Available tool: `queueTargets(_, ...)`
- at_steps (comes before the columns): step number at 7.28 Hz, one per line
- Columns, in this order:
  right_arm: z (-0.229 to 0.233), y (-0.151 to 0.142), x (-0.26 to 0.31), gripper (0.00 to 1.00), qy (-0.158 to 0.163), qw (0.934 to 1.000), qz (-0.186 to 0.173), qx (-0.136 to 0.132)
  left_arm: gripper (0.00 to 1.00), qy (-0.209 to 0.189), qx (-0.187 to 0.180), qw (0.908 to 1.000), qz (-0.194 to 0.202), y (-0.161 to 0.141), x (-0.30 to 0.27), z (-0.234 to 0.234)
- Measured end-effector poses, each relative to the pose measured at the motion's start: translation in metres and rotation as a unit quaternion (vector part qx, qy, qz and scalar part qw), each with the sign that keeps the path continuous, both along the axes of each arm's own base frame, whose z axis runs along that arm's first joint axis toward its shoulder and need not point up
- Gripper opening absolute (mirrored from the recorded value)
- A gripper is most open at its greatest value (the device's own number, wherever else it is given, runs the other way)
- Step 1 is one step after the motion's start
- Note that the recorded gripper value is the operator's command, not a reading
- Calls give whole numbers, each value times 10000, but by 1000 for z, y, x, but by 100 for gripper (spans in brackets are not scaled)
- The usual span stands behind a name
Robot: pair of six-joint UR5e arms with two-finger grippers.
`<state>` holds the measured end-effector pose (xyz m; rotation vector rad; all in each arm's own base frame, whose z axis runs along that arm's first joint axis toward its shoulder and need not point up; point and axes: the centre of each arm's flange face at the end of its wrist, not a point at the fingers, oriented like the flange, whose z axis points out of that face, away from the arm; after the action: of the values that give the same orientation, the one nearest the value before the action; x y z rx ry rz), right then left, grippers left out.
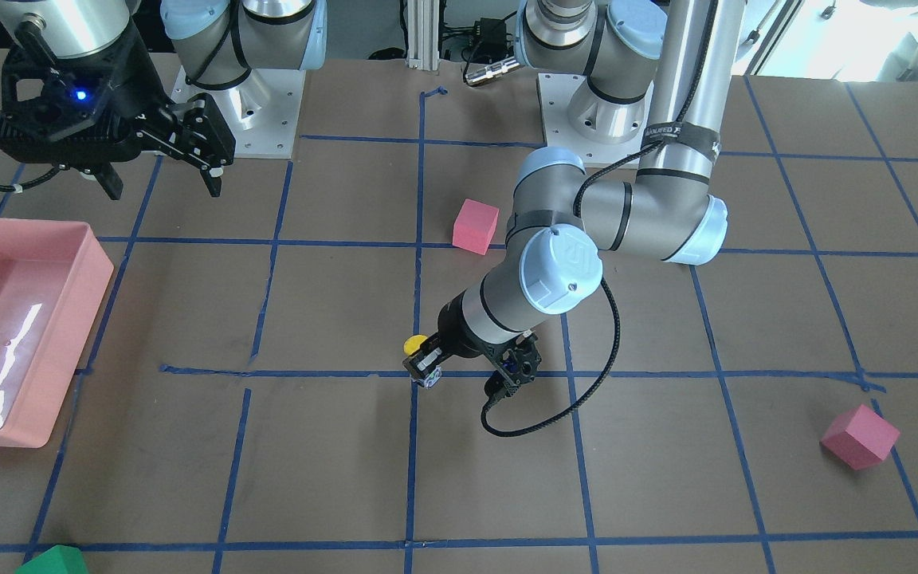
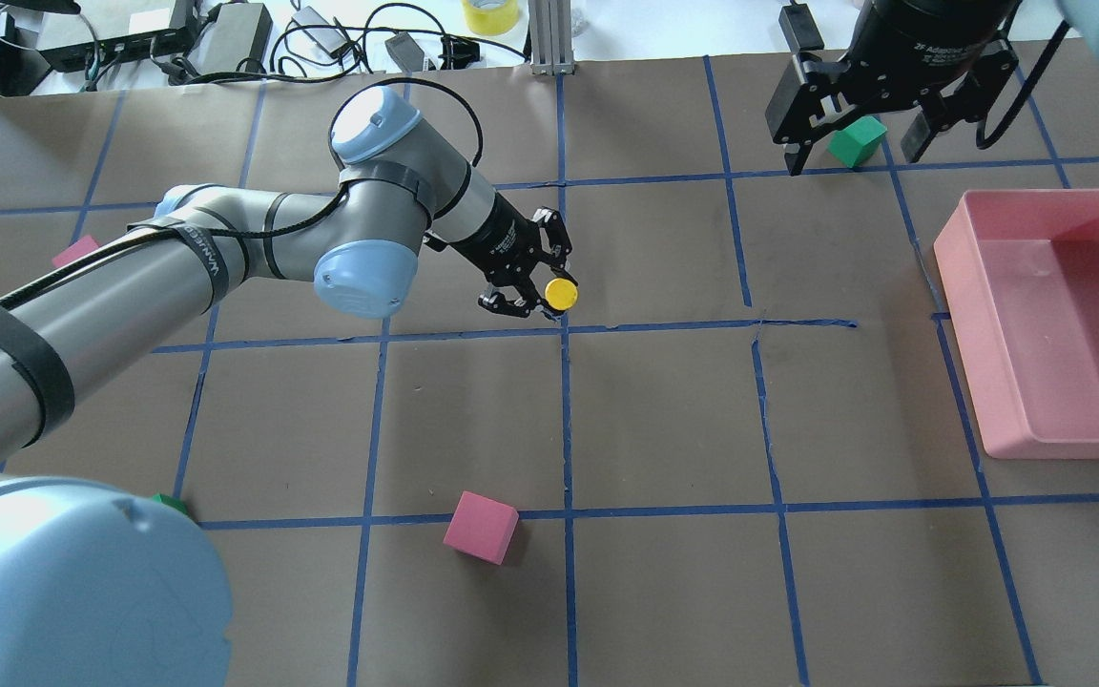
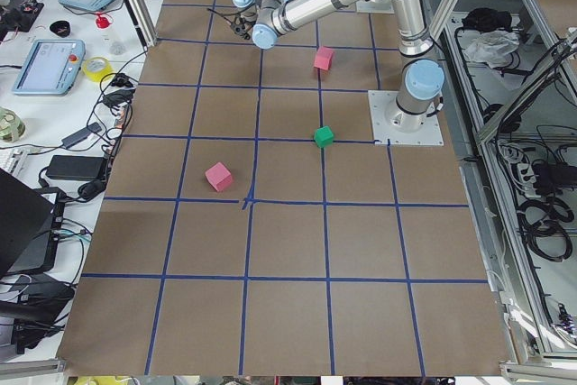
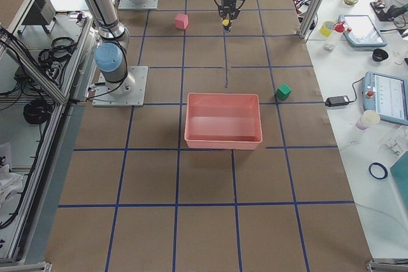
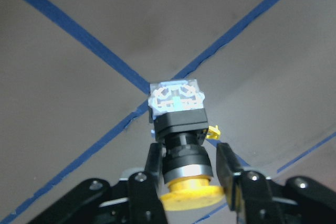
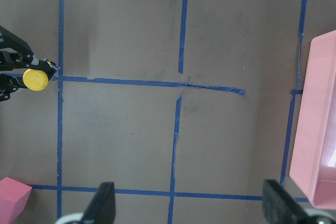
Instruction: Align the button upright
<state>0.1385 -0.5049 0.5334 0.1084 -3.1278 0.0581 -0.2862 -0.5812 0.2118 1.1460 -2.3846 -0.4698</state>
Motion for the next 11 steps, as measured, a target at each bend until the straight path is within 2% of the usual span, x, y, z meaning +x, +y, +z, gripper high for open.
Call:
queueTargets(1,0,0,0,100,0,10000,0,3,40,121,133,9998,28,-1,2,-8)
queueTargets(2,-1,-1,-1,100,0,10000,-6,9,83,162,260,9995,49,0,4,-14)
queueTargets(3,-1,-1,-3,100,0,10000,-25,13,100,167,353,9992,74,1,7,-18)
queueTargets(5,0,-2,-10,100,12,10000,-9,18,100,190,482,9986,125,5,9,-23)
queueTargets(6,0,-3,-11,100,18,9999,126,18,100,276,497,9982,179,4,8,-18)
queueTargets(8,0,-3,-12,100,14,9996,270,18,100,357,255,9987,256,-4,11,23)
queueTargets(9,-1,-3,-12,100,10,9996,277,26,100,175,97,9996,214,-11,19,54)
queueTargets(11,-1,-3,-10,100,-37,9997,242,31,93,-486,-199,9985,-121,-9,38,137)
